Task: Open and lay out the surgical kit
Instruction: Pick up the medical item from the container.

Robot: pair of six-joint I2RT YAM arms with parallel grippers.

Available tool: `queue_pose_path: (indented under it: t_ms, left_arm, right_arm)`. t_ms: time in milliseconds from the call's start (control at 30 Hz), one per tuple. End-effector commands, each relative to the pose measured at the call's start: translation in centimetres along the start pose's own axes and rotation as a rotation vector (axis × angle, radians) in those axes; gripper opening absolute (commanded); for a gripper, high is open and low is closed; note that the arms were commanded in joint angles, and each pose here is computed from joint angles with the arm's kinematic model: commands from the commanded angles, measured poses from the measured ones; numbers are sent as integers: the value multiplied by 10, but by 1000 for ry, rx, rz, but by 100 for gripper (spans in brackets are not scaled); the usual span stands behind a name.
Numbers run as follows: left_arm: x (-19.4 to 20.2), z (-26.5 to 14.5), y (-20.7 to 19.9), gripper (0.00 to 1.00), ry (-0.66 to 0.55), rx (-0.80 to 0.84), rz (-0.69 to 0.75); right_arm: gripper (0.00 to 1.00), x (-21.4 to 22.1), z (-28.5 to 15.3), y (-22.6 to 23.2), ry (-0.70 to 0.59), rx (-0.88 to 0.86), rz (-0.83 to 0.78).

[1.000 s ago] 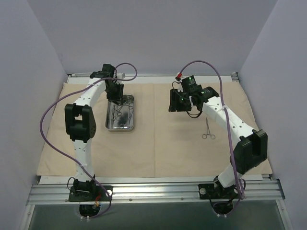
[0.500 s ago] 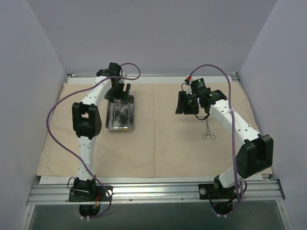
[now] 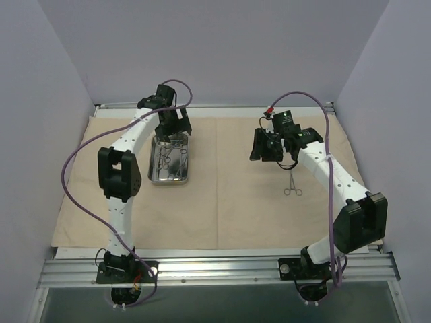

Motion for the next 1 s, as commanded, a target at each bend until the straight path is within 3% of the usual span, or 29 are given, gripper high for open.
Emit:
queue_pose_path:
  t_ms: [0, 133, 233, 367, 533, 767, 967]
  left_arm:
    - [-49, -56, -15, 99, -210, 92, -277]
    - [-60, -51, -6, 97, -276, 141, -614]
    - [-68, -46, -4, 76, -289, 158, -713]
    - [-55, -35, 10, 62, -291, 95, -783]
    - [-37, -16, 31, 62, -335, 33, -936]
    - [-48, -7, 37, 64, -422, -6, -977]
    - [-51, -3, 36, 64, -426, -16, -973]
  right_arm:
    - [47, -4, -23, 0, -49, -7, -11]
    - [48, -7, -30, 2, -68, -18, -8]
    - [47, -8, -35, 5, -79, -34, -6]
    - [48, 0, -42, 5, -72, -42, -15]
    - [48, 12, -45, 5, -37, -41, -36]
    - [47, 35, -42, 16, 17, -77, -54]
    - [47, 34, -43, 23, 16, -98, -70]
Point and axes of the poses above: each gripper's point midway between its finger pads, its own z axis out along the fingers, its own y axis along the line the jaws close on, x = y × z, the point moved 1 cm from there along -z, back along the fingers, and after that the axes turned 1 degree about -z, right-handed, at the moved point
